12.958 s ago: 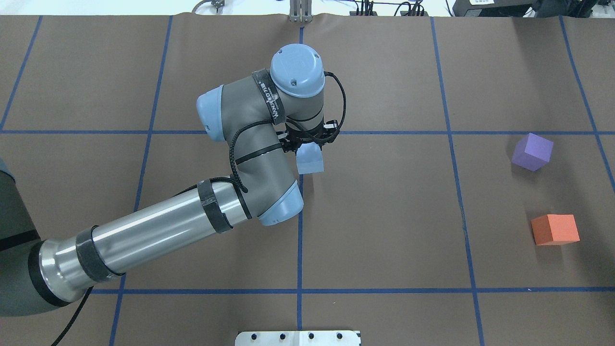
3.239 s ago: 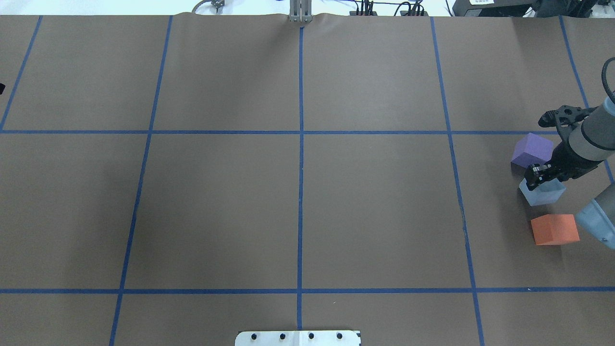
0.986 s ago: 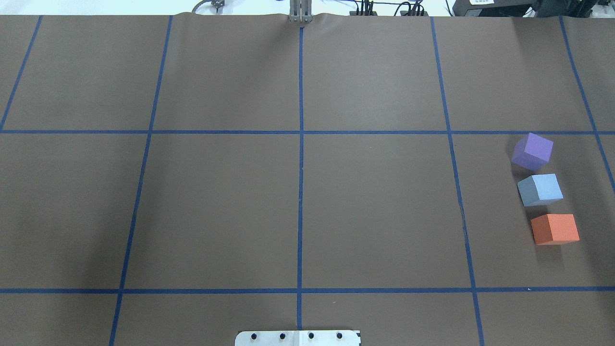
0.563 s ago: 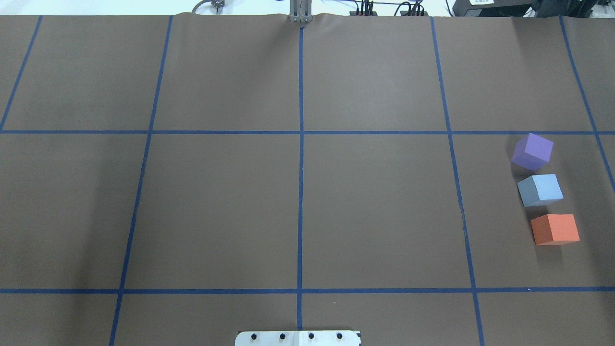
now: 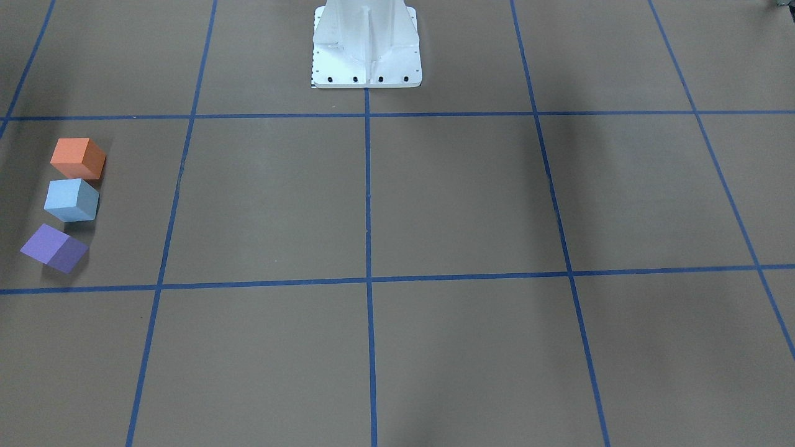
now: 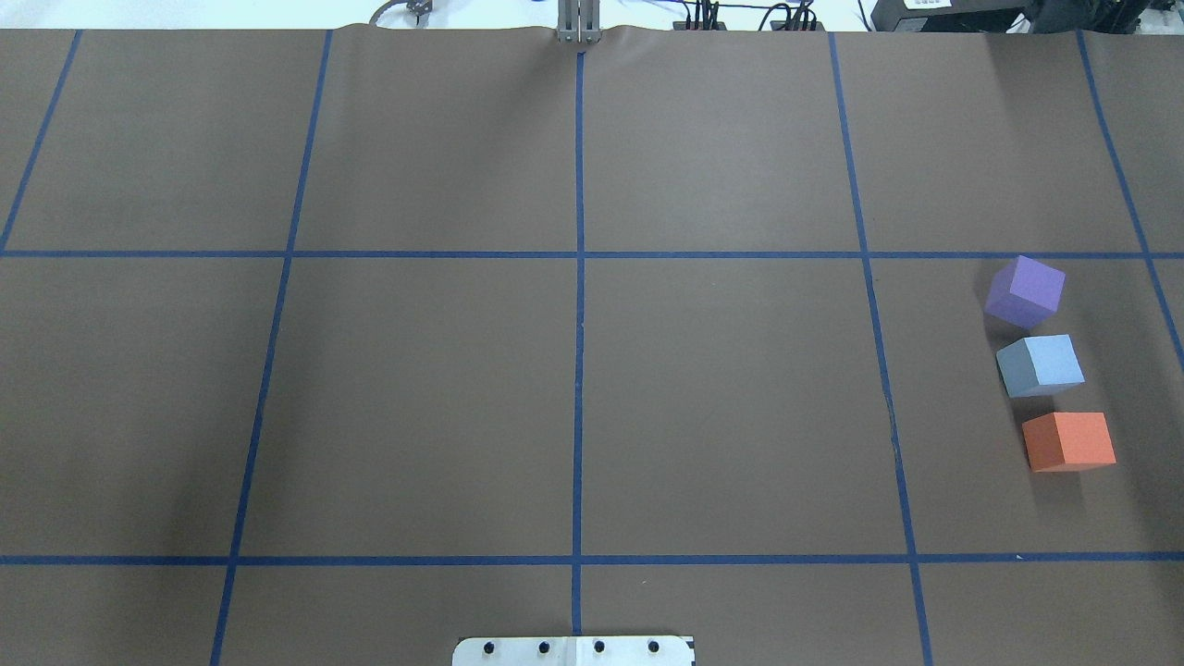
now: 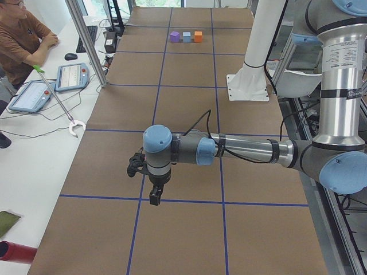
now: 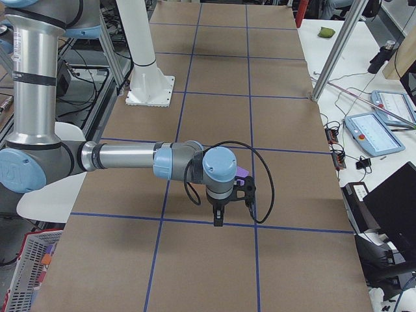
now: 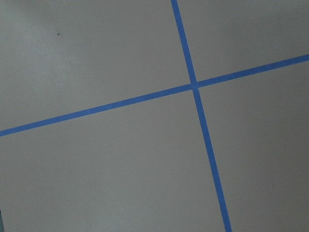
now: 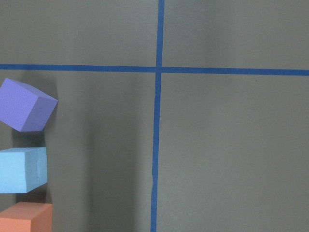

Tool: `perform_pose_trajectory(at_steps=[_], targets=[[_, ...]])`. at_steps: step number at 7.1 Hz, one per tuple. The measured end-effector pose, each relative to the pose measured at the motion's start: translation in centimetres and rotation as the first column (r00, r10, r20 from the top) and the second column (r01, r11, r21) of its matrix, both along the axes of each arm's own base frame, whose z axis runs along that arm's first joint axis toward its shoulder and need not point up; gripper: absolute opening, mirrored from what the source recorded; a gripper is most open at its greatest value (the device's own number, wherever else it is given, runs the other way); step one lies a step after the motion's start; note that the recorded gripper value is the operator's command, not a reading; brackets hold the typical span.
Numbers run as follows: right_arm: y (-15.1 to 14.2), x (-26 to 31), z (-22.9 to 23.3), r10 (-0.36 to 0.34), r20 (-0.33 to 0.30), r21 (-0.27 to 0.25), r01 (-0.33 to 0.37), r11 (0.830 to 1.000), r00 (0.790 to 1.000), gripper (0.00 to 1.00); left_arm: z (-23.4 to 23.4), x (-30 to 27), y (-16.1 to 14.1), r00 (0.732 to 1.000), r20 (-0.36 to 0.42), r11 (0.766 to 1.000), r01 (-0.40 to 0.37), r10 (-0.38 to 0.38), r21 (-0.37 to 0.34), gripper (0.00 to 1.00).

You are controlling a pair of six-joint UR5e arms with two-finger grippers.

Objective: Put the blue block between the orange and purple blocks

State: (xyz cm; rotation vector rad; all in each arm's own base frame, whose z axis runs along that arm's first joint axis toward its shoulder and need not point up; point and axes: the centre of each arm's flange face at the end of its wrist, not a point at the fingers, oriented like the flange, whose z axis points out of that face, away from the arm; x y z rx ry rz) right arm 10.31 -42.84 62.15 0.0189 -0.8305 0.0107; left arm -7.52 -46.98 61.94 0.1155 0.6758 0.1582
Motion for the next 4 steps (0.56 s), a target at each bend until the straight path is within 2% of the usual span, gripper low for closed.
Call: perform_pose_trajectory(at_steps=[2, 4], targets=[[0.2, -0.1, 0.0, 0.002, 0.013, -0.022, -0.001, 1.0, 1.0, 1.0, 0.1, 0.3, 0.2, 0.999, -0.046, 0.999, 0.018, -0.019, -0.034, 1.0], [0.7, -0.1, 1.1, -0.007, 0.011, -0.034, 0.007, 0.999, 1.0, 1.0, 0.1, 0.4, 0.3, 0.998, -0.056, 0.999, 0.017, -0.019, -0.033, 1.0]])
